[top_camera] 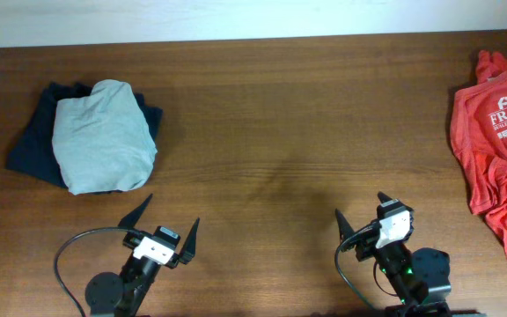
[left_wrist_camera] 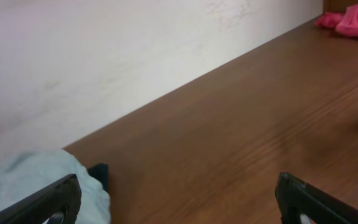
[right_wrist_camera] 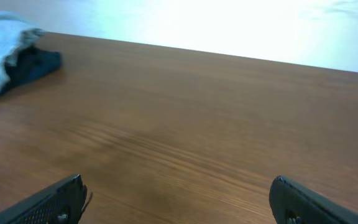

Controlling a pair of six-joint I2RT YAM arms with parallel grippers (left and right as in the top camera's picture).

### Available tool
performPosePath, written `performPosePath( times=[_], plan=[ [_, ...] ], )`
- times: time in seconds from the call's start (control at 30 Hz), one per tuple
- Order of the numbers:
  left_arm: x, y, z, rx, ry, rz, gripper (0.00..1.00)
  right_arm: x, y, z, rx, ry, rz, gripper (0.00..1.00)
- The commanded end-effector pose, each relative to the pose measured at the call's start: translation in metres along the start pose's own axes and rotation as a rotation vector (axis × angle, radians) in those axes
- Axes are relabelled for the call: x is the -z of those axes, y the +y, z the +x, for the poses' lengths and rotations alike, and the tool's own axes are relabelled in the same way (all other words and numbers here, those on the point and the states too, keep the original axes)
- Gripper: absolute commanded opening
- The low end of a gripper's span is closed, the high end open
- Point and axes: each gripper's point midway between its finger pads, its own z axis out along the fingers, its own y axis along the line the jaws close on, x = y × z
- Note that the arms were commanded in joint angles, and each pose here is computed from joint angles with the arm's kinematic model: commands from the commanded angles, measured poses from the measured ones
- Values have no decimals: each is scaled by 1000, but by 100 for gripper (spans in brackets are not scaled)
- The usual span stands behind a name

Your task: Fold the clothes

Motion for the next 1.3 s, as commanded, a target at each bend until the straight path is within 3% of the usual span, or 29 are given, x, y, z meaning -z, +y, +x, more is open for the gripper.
performPosePath(
  times=[0.0,0.17,0.33,0.5,0.73,0.83,1.03,1.27],
  plan=[
    [-1,-4,3,131,10,23,99,3,15,-16,-64,-50,-86,99],
    [0,3,-4,265,65,4,99,15,15,-57,-76,-127,-79,98],
    [-3,22,-51,259,55,-3,99,20,-9,-85,-88,-120,62,99],
    [-19,45,-93,302,143,18,99,9,-20,-94,-127,66,106,99],
    [-57,75,-124,436,435,86,99,-22,-30,-111,-190,425,115,99],
    [-69,82,-126,487,545,111,99,-35,-30,-123,-210,548,96,99],
    [-88,79,-101,564,672,160,99,-54,-39,-109,-322,764,115,99],
    [-90,72,-74,605,778,172,99,-52,-159,-71,-671,798,495,99]
  ],
)
